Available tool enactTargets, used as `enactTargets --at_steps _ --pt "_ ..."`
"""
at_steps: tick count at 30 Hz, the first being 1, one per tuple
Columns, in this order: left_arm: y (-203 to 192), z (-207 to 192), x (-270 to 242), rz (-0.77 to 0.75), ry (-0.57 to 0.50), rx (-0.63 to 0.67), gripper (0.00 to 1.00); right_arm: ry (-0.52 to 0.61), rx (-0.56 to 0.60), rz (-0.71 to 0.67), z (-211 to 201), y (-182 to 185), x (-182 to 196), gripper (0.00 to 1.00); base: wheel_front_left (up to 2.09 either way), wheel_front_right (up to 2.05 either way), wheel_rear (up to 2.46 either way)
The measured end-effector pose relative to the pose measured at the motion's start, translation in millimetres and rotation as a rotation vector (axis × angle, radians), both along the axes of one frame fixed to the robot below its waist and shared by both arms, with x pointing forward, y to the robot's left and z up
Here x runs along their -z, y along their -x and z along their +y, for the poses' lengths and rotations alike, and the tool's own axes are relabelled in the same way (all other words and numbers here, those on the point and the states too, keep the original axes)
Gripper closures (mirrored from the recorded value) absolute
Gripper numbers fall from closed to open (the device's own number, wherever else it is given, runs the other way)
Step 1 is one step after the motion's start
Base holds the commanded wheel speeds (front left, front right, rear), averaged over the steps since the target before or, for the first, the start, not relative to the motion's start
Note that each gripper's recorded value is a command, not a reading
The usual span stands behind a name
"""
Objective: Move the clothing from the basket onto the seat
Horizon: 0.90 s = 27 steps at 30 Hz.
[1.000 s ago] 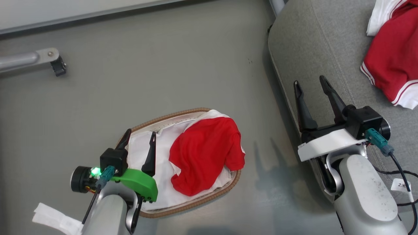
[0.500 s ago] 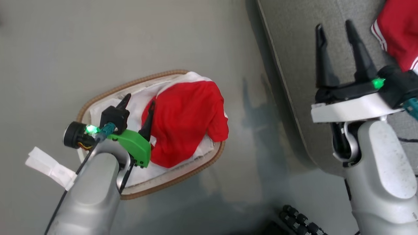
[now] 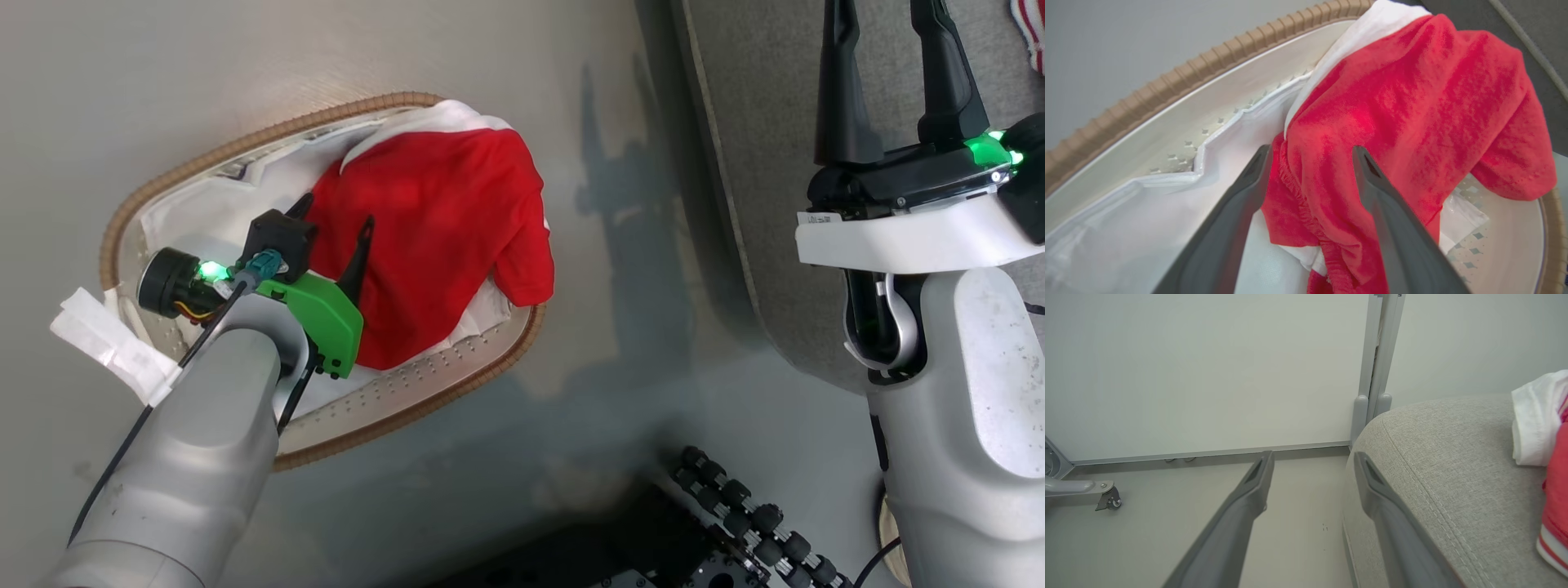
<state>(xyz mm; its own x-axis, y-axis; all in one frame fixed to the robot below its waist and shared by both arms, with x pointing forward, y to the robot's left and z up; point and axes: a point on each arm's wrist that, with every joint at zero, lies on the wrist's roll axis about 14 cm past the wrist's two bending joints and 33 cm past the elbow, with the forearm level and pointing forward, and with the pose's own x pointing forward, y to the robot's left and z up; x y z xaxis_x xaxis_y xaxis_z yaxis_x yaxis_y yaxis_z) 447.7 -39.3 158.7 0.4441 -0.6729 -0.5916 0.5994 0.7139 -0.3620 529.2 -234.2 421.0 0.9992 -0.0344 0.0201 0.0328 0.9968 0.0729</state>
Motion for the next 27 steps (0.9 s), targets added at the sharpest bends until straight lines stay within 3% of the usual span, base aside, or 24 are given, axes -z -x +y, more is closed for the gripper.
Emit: enactTargets --at_steps 16,27 --pt "19 -4 45 0.088 -0.055 0.115 0.0 0.011 0.01 0.067 -5 3 33 0.0 0.0 0.0 0.0" --pt "38 -26 39 0.155 0.004 0.194 0.0 0.015 0.006 0.078 -3 5 37 0.0 0.0 0.0 0.0"
